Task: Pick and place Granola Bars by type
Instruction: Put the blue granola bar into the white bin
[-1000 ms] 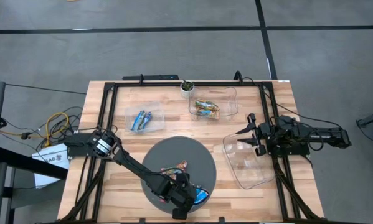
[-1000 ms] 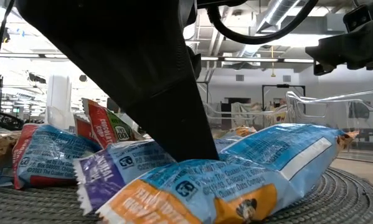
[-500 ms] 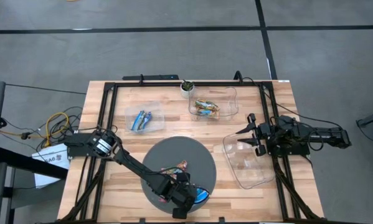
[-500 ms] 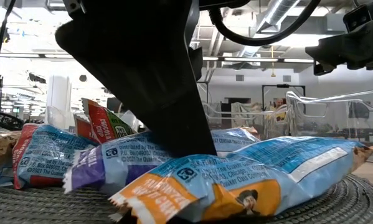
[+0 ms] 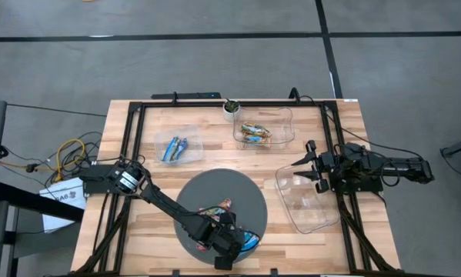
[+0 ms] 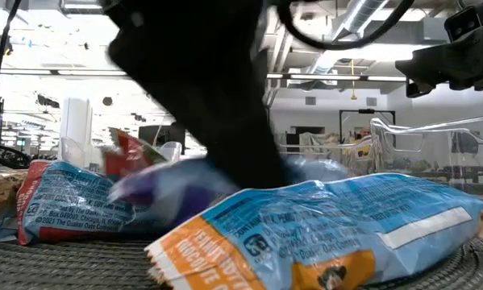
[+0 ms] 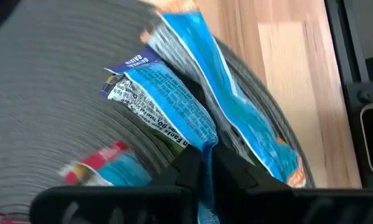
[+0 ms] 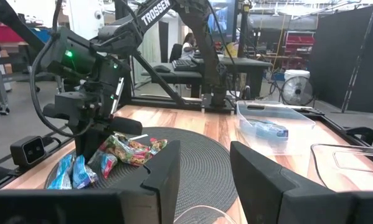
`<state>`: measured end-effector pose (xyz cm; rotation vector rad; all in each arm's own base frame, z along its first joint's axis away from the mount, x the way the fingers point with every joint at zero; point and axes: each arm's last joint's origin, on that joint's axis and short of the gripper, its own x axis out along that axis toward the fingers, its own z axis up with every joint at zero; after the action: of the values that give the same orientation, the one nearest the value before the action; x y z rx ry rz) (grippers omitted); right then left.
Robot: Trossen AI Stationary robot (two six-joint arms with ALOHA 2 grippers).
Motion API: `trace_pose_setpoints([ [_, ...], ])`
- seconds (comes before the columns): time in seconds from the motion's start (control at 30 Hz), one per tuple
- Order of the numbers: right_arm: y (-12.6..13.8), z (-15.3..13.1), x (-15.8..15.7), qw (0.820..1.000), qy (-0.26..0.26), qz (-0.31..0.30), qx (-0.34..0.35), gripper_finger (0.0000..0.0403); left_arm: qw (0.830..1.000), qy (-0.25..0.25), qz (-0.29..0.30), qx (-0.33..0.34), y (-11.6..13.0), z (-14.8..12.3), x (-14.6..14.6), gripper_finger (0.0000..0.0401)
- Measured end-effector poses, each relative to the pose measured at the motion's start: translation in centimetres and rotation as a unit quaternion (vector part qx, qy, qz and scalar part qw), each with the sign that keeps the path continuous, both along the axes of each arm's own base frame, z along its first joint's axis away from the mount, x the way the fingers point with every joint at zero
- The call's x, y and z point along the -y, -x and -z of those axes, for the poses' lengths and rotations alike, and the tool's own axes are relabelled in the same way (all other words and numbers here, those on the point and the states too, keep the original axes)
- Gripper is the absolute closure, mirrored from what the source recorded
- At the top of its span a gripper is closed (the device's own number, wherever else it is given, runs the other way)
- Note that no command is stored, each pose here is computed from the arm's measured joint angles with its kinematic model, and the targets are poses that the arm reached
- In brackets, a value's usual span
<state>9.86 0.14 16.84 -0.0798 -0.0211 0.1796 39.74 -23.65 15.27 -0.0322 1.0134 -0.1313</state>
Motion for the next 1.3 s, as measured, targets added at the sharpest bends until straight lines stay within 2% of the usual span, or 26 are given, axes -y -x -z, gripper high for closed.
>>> trace_pose_setpoints([
  [0.43,0.0,0.0,0.0,1.0,0.0,0.0,0.0,0.0268,0.993,-0.098,-0.047,0.04,-1.3,-5.9,-0.2,0.0399],
  [0.83,0.0,0.0,0.0,1.0,0.0,0.0,0.0,0.0269,0.979,-0.178,-0.087,0.037,-2.3,-11.3,-3.7,0.0399],
  [1.07,0.0,0.0,0.0,1.0,0.0,0.0,0.0,0.0268,0.978,-0.182,-0.098,0.034,-2.9,-12.6,-5.3,0.0399],
  [1.3,0.0,0.0,0.0,1.0,0.0,0.0,0.0,0.027,0.975,-0.192,-0.108,-0.002,-2.3,-12.0,-5.7,0.0399],
])
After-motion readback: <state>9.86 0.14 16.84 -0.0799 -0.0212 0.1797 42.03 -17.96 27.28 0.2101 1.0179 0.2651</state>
